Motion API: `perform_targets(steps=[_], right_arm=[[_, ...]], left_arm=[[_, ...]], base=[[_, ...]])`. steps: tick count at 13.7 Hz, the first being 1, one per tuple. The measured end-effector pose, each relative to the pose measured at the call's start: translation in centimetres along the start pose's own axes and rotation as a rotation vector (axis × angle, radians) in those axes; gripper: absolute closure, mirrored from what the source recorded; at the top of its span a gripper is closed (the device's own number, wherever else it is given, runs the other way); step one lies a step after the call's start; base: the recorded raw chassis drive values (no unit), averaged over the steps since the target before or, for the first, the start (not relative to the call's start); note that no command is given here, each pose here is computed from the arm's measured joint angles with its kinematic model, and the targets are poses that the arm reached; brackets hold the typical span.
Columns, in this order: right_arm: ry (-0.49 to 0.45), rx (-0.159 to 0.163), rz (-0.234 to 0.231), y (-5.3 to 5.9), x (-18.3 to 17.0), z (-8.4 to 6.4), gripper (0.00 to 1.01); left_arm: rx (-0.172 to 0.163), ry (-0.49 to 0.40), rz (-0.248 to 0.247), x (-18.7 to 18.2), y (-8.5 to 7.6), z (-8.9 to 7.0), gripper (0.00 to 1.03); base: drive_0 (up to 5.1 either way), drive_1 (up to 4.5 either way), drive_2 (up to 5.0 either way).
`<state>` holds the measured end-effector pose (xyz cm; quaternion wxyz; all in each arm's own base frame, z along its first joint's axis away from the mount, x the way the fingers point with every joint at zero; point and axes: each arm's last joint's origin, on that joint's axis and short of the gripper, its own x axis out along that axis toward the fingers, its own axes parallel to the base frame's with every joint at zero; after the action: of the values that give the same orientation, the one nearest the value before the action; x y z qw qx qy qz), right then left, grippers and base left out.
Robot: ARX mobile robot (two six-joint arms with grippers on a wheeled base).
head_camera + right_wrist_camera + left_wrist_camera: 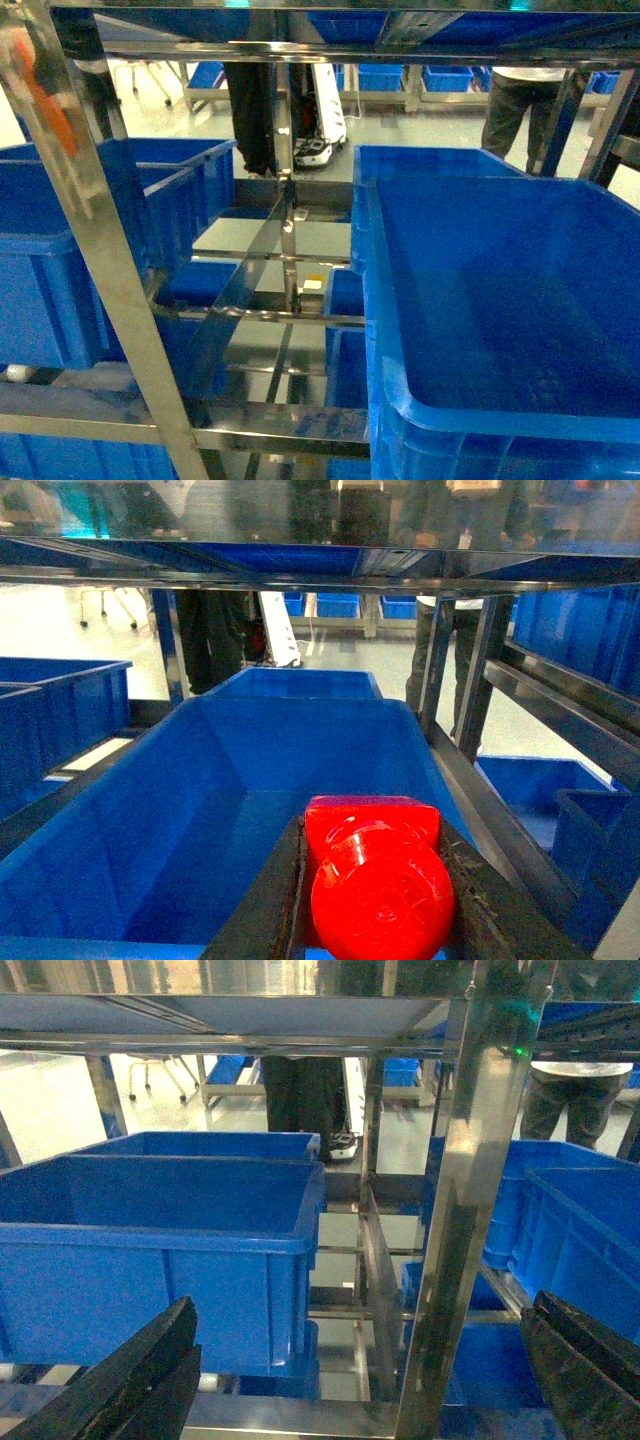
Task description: Pick red block from blue box to shelf
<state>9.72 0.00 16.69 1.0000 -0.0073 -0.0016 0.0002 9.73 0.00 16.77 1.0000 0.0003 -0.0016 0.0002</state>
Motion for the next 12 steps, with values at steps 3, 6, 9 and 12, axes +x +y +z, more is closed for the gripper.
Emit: perform_targets(steps=[3, 6, 9, 12], right_arm=[[0.000, 0.000, 0.000, 0.0, 0.0, 0.0, 0.74], [0.330, 0.048, 0.052, 0.2, 0.5, -0.1, 0.74], [0.430, 0.080, 0.144, 1.8, 5.3, 1.5, 0.74], [0.391, 0.057, 0.089, 3.5, 13.3, 1.7, 0.66]], left_arm=[[0.000, 0.000, 0.000, 0.0, 0.0, 0.0, 0.05], [0.000, 0.000, -0.001, 0.0, 0.0, 0.0, 0.05], [0.000, 0.000, 0.000, 0.0, 0.0, 0.0, 0.05], [0.000, 0.000, 0.000, 0.0, 0.0, 0.0, 0.05]], base=[[0.0, 0.00, 0.0], [0.0, 0.00, 0.0], [0.0, 0.00, 0.0], [0.0, 0.00, 0.0]])
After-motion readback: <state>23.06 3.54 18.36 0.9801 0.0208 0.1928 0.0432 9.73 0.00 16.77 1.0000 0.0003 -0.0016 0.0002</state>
